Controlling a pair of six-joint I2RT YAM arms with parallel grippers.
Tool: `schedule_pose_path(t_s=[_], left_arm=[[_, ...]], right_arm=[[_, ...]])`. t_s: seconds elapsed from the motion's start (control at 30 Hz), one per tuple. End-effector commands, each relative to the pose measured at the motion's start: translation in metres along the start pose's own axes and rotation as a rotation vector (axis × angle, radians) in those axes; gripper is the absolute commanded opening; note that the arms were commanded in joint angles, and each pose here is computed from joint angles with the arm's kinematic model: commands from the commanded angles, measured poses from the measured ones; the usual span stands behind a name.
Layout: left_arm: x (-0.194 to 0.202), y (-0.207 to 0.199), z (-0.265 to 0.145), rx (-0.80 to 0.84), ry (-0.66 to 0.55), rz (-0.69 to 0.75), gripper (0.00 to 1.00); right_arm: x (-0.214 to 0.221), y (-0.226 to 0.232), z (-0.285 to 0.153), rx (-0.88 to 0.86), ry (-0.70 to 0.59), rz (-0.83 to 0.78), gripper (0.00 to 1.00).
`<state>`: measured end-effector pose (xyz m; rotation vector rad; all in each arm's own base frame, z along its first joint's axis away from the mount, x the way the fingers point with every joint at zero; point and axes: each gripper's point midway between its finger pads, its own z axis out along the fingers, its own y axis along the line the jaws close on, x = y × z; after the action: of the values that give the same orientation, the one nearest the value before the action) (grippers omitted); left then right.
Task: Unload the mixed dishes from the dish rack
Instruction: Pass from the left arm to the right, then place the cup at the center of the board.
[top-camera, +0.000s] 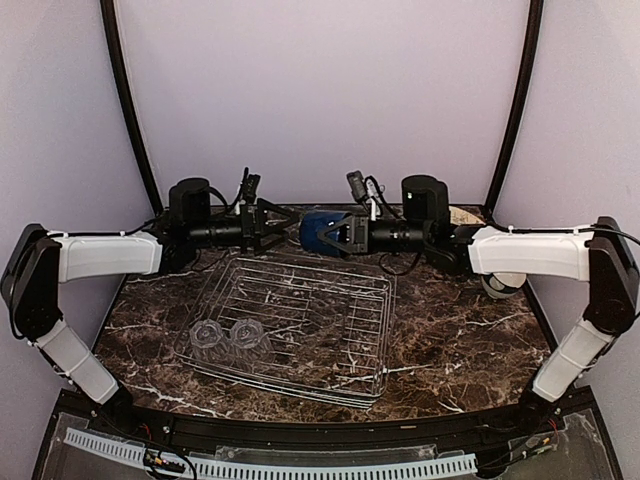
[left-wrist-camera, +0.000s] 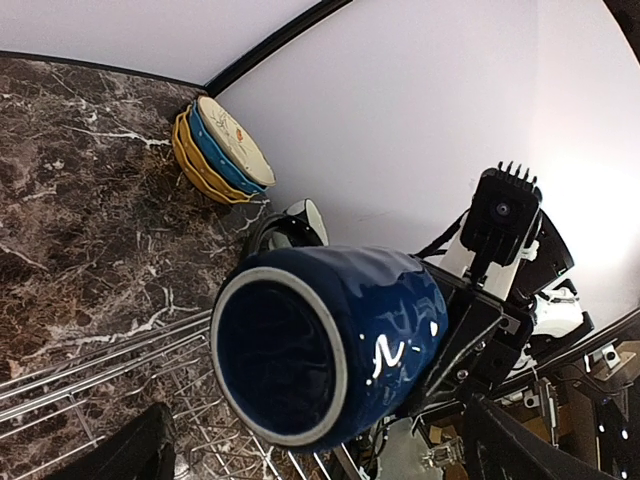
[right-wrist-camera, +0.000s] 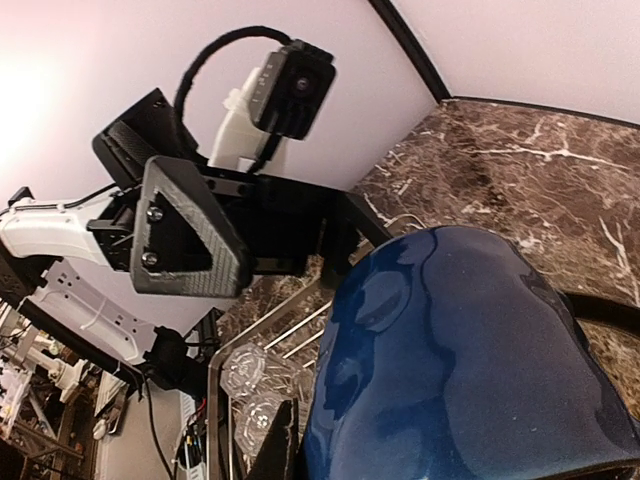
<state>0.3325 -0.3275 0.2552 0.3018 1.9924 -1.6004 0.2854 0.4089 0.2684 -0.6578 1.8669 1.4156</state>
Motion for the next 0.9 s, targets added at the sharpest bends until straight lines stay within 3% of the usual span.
schedule_pose_path(t_s=[0.0,0.27,0.57,0.87], left_arm=[[-0.015,-0.014,-0.010,-0.030,-0.037,0.102,0.99],[-0.016,-0.008,-0.012,-0.078,-0.030,0.120,0.99],[-0.013,-0.004,-0.008,-0.070,-0.012,0.088,0.99],[-0.011,-0.002,-0.005,-0.058,-0.003,0.057,0.99]], right_arm=[[-0.027,0.007,-0.025,0.055,-0.092,-0.093,0.00],[-0.026,-0.030,-0.069,0.412,-0.046,-0.190,0.00],[-0.018,-0.072,-0.156,0.886,0.007,-0.232,0.00],[-0.006,-0.099,-0.209,1.114,0.101,-0.169,0.00]])
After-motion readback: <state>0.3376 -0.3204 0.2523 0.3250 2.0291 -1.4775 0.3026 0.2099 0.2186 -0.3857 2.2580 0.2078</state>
